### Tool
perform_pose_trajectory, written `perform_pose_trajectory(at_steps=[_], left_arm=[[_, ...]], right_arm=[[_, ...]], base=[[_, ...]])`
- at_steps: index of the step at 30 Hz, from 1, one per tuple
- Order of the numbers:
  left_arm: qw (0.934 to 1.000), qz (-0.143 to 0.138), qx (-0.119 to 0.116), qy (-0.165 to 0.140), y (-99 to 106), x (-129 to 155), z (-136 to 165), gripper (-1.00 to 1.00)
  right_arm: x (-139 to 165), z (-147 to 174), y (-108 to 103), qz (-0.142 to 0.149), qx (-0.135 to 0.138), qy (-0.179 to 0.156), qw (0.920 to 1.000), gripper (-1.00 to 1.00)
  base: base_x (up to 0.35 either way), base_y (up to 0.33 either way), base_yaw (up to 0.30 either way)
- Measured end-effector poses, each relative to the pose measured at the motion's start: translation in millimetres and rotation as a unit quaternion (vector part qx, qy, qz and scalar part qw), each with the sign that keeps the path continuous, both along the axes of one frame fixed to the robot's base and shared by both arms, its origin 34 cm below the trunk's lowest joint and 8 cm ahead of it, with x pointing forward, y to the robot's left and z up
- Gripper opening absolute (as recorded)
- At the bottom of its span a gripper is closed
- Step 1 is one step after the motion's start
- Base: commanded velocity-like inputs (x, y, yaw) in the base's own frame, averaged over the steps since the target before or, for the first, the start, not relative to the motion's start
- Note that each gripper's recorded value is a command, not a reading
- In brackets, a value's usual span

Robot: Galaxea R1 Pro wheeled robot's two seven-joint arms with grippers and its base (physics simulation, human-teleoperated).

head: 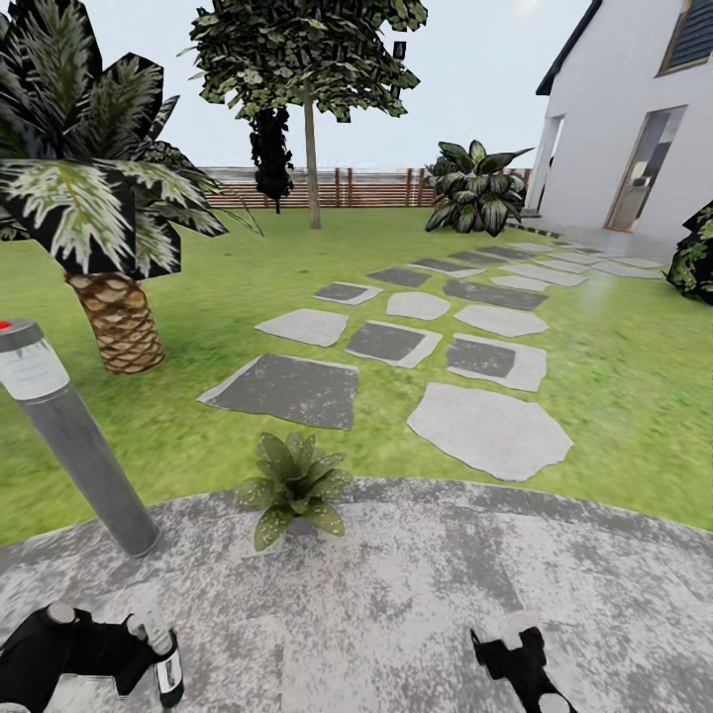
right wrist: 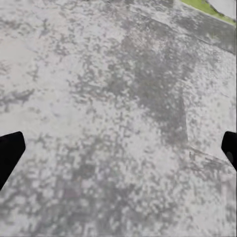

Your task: Pick up the pesticide atomizer in the garden and spray insectifuge to fully cover both potted plants in the garden.

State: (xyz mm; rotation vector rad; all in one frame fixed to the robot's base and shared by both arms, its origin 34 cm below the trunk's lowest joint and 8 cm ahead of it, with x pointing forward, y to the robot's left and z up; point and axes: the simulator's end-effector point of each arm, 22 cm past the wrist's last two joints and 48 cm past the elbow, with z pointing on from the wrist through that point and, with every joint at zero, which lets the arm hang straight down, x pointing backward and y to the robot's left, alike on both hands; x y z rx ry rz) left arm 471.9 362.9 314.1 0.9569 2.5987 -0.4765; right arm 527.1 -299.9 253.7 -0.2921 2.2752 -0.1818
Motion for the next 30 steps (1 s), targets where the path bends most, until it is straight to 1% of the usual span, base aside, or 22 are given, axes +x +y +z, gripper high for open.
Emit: perform_pose_trajectory(at_steps=[2, 3, 5, 6, 8, 9, 10, 11, 12, 13, 16, 17, 18, 19, 20, 21, 22, 23, 26, 27, 28, 30], left_arm=[[1.0000, -0.007, -0.005, -0.003, -4.2, 2.6, 1.8, -1.00], [0.9999, -0.012, -0.011, -0.003, -10.2, 3.3, 2.7, -1.00], [0.9994, -0.026, -0.022, 0.001, -23.1, 3.0, 3.7, -1.00], [0.9988, -0.040, -0.028, 0.003, -31.8, 5.1, 6.4, -1.00], [0.9974, -0.065, -0.032, 0.006, -42.4, 9.4, 11.5, -1.00], [0.9961, -0.082, -0.032, 0.008, -48.9, 12.1, 14.4, -1.00], [0.9951, -0.093, -0.031, 0.009, -52.9, 13.8, 15.8, -1.00], [0.9936, -0.109, -0.030, 0.010, -60.4, 15.6, 17.1, -1.00], [0.9923, -0.120, -0.030, 0.009, -67.4, 17.4, 18.0, -1.00], [0.9903, -0.136, -0.030, 0.007, -78.9, 21.3, 19.9, -1.00], [0.9859, -0.164, -0.032, 0.001, -102.6, 29.4, 23.9, -1.00], [0.9848, -0.170, -0.034, -0.001, -110.3, 31.1, 24.4, -1.00], [0.9842, -0.173, -0.035, -0.005, -116.8, 33.0, 24.5, -1.00], [0.9841, -0.174, -0.036, -0.005, -118.4, 33.5, 24.5, -1.00], [0.9835, -0.176, -0.039, -0.007, -125.1, 34.1, 24.5, -1.00], [0.9831, -0.178, -0.042, -0.008, -129.6, 34.1, 24.5, -1.00], [0.9824, -0.181, -0.045, -0.009, -135.3, 34.0, 24.6, -1.00], [0.9814, -0.185, -0.050, -0.009, -144.7, 33.5, 24.6, -1.00], [0.9790, -0.195, -0.058, -0.010, -163.5, 32.3, 24.7, -1.00], [0.9774, -0.204, -0.054, -0.011, -167.5, 32.1, 23.9, -1.00], [0.9740, -0.222, -0.044, -0.017, -176.4, 33.0, 21.7, -1.00], [0.9710, -0.234, -0.038, -0.029, -192.3, 36.7, 20.3, -1.00]], right_arm=[[6.3, 4.3, 23.5, 0.057, 0.008, -0.002, 0.9984, 1.00], [13.0, 10.5, 40.3, 0.094, 0.017, -0.007, 0.9954, 1.00], [22.2, 21.3, 63.2, 0.148, 0.028, -0.015, 0.9885, 1.00], [26.6, 29.4, 80.2, 0.189, 0.035, -0.018, 0.9811, 1.00], [28.3, 37.7, 98.9, 0.238, 0.043, -0.018, 0.9702, 1.00], [27.6, 41.8, 109.2, 0.266, 0.048, -0.015, 0.9628, 1.00], [26.8, 44.2, 115.6, 0.283, 0.051, -0.013, 0.9576, 1.00], [25.6, 48.4, 125.2, 0.310, 0.057, -0.010, 0.9491, 1.00], [24.4, 51.8, 132.4, 0.329, 0.064, -0.006, 0.9422, 1.00], [22.0, 57.5, 143.1, 0.357, 0.075, -0.001, 0.9310, 1.00], [18.0, 72.9, 162.6, 0.410, 0.096, 0.003, 0.9072, 1.00], [17.3, 77.5, 167.5, 0.421, 0.100, 0.003, 0.9013, 1.00], [16.0, 80.9, 172.1, 0.431, 0.104, 0.002, 0.8962, 1.00], [15.1, 81.6, 173.9, 0.434, 0.106, 0.003, 0.8945, 1.00], [12.6, 82.7, 178.4, 0.441, 0.111, 0.005, 0.8907, 1.00], [12.0, 83.2, 180.1, 0.443, 0.112, 0.005, 0.8896, 1.00], [11.6, 84.3, 184.7, 0.445, 0.115, 0.004, 0.8883, -1.00], [10.5, 86.8, 196.7, 0.448, 0.123, 0.000, 0.8856, -1.00], [10.4, 90.3, 207.9, 0.451, 0.129, -0.004, 0.8830, -1.00], [10.0, 93.5, 214.3, 0.456, 0.133, -0.007, 0.8800, -1.00], [5.9, 98.2, 228.4, 0.468, 0.144, -0.008, 0.8722, -1.00], [2.9, 103.8, 244.5, 0.477, 0.155, -0.011, 0.8652, -1.00]], base=[[0.000, 0.000, 0.000], [0.000, 0.000, 0.000], [0.000, 0.000, 0.000], [0.000, 0.000, 0.000], [0.000, 0.000, 0.000], [0.000, 0.000, 0.000], [0.000, 0.000, 0.000], [0.000, 0.000, 0.000], [0.000, 0.000, 0.000], [0.000, 0.000, 0.000], [0.000, 0.000, 0.000], [0.000, 0.000, 0.000], [0.000, 0.000, 0.000], [0.000, 0.000, 0.000], [0.000, 0.000, 0.000], [0.000, 0.000, 0.000], [0.000, 0.000, 0.000], [0.000, 0.000, 0.000], [0.000, 0.000, 0.000], [0.000, 0.000, 0.000], [0.000, 0.000, 0.000], [0.000, 0.000, 0.000]])
